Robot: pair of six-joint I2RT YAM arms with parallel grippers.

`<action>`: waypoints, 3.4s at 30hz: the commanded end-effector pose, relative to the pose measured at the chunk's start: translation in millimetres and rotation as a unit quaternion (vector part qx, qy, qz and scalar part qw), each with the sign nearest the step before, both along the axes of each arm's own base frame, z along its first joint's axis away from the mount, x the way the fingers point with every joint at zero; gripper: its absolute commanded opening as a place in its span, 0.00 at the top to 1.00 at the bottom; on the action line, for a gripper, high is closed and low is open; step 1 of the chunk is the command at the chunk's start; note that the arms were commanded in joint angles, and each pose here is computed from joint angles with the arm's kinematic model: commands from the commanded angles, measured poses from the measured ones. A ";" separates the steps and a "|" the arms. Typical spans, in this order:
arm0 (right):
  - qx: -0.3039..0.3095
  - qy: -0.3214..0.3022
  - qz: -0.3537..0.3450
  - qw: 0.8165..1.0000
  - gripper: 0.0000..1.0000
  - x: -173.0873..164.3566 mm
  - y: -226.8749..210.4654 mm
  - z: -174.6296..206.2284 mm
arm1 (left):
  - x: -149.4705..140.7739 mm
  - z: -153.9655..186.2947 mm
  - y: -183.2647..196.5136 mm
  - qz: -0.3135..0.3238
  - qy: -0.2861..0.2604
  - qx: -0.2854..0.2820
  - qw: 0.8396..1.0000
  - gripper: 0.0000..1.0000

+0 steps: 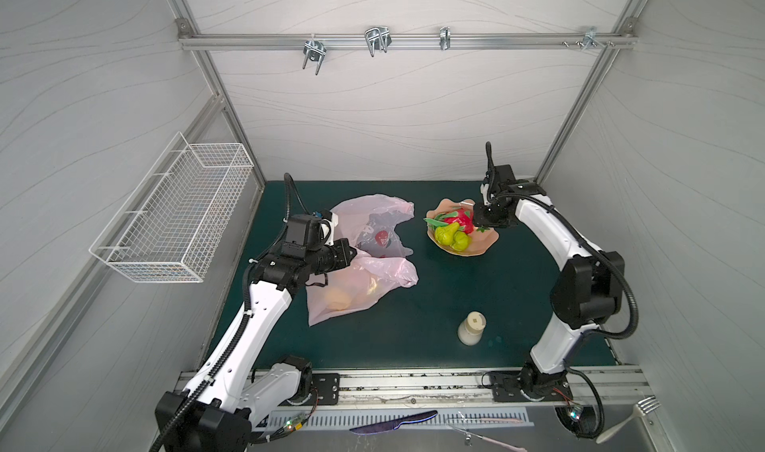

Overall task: Place the fruits into the plastic bag
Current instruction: Pick up the fruit from the plate, then place the fruit in the plastic bag.

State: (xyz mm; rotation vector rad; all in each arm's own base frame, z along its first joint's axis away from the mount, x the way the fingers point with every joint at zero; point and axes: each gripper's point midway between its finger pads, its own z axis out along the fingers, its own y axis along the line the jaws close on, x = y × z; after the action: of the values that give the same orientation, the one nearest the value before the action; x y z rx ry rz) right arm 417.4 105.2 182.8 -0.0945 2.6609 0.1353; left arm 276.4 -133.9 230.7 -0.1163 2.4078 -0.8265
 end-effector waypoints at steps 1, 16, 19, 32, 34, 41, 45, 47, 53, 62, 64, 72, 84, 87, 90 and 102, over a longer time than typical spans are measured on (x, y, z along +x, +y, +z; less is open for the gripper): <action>0.025 -0.013 -0.003 1.000 0.52 -7.5 2.3 27.7 | 8.7 14.7 -3.5 -0.002 -0.026 -0.015 1.000 1.00; 0.291 -0.004 0.119 0.949 0.52 -30.0 131.5 65.8 | 8.6 18.8 -6.7 -0.008 -0.030 -0.023 0.999 1.00; 0.328 0.026 0.152 0.932 0.52 -44.3 178.3 62.5 | 7.6 18.6 -6.4 -0.008 -0.029 -0.023 0.999 1.00; 0.420 0.117 0.153 0.887 0.53 -76.4 256.7 33.6 | 6.0 23.1 -5.8 -0.003 -0.034 -0.030 0.999 1.00; 0.427 0.129 0.147 0.883 0.53 -81.0 257.2 27.8 | 7.3 24.0 -6.3 -0.002 -0.035 -0.032 0.999 1.00; 0.457 0.175 0.114 0.864 0.54 -102.2 260.8 2.3 | 13.9 29.0 -8.7 -0.005 -0.041 -0.034 0.999 1.00; 0.463 0.187 0.108 0.860 0.54 -107.8 265.2 -5.7 | 14.4 29.5 -9.6 -0.007 -0.041 -0.036 0.998 1.00; 0.463 0.189 0.109 0.859 0.54 -106.9 266.9 -6.8 | 14.6 29.3 -10.0 -0.007 -0.041 -0.038 0.998 1.00; 0.473 0.201 0.112 0.850 0.54 -101.1 283.0 -10.2 | 13.6 28.4 -9.7 -0.009 -0.041 -0.035 0.999 1.00; 0.503 0.234 0.137 0.820 0.54 -104.5 348.5 -9.9 | 16.0 26.3 0.5 -0.020 -0.041 0.027 0.999 1.00; 0.509 0.240 0.146 0.814 0.54 -109.4 363.8 -7.5 | 16.4 23.1 1.7 -0.017 -0.038 0.031 0.999 1.00; 0.501 0.279 0.168 0.802 0.48 -135.4 401.8 -22.7 | 17.8 18.1 2.8 -0.017 -0.037 0.037 0.998 1.00; 0.493 0.314 0.195 0.787 0.09 -155.8 420.1 -27.4 | 19.0 20.5 4.2 -0.012 -0.045 0.038 0.998 1.00; 0.491 0.309 0.203 0.789 0.01 -156.5 414.4 -19.2 | 19.5 22.9 3.5 -0.011 -0.046 0.034 0.998 1.00; 0.490 0.306 0.205 0.790 0.01 -156.1 407.1 -13.7 | 19.6 24.7 3.2 -0.009 -0.048 0.030 0.998 1.00; 0.466 0.287 0.194 0.814 0.01 -158.5 359.2 -4.7 | 18.2 25.1 4.8 0.005 -0.049 0.020 0.999 1.00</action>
State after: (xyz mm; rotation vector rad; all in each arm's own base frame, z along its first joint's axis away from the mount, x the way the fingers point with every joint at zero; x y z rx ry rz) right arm 260.9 480.6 167.3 -0.3021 2.7437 1.8413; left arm 289.0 -131.6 243.3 -0.0633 2.3883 -0.7653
